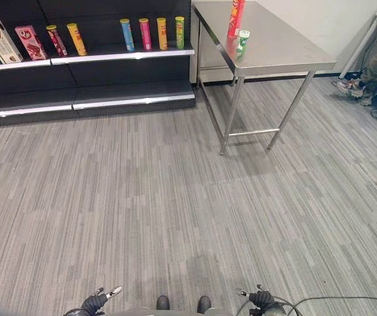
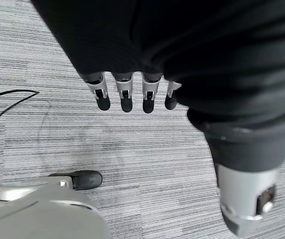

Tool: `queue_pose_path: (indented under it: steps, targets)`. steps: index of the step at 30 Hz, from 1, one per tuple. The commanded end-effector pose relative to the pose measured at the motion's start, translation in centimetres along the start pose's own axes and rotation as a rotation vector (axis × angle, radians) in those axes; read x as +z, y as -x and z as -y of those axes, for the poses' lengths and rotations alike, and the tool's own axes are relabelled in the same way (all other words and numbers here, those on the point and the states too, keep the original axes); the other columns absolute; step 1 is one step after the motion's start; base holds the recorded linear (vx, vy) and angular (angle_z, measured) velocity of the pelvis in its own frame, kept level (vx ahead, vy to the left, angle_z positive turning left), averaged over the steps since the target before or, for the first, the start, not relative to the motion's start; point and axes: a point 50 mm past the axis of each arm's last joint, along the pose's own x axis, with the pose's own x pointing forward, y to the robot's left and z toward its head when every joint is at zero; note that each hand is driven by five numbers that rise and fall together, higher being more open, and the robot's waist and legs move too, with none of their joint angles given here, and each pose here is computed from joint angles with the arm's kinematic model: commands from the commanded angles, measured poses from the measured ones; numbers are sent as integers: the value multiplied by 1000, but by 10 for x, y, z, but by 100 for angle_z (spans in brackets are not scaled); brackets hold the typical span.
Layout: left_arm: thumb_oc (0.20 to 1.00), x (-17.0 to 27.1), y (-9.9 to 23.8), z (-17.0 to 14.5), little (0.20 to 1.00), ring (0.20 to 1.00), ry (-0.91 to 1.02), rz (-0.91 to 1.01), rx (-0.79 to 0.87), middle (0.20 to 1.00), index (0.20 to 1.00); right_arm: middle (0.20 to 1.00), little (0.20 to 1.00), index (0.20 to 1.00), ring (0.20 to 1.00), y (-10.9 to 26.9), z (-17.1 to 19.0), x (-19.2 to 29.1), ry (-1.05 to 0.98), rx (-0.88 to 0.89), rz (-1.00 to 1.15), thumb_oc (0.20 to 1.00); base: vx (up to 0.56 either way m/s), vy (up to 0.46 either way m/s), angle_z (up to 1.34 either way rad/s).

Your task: Put the goods on the table back onto the shelves and tidy them up.

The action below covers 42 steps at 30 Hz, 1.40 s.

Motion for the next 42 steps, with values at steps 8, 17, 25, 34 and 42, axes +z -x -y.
queue_pose_path:
  steps: [8,17,25,34,42]
  targets:
    - [1000,20,-5,0,1000,1000,6,53,8,1000,1000,1000,1000,1000,1000,-2,12,4,9,-34,-1,1000,0,0,0]
    - [1000,16,-5,-2,1000,1000,-25,31,16,1000,1000,1000,1000,1000,1000,-2,13,5,12,-34,0,1000,0,0,0]
    - [1000,17,-5,-1,1000,1000,-32,35,10,1000,1000,1000,1000,1000,1000,-3,15,8,16,-36,8,1000,0,0,0]
    - [1000,19,-5,-2,1000,1000,-29,42,12,1000,1000,1000,1000,1000,1000,-3,16,5,18,-36,-3,1000,4,19,-1]
    - [1000,22,-6,-5,1000,1000,-9,51,25,1000,1000,1000,1000,1000,1000,-3,14,12,25,-33,17,1000,3,58,-1]
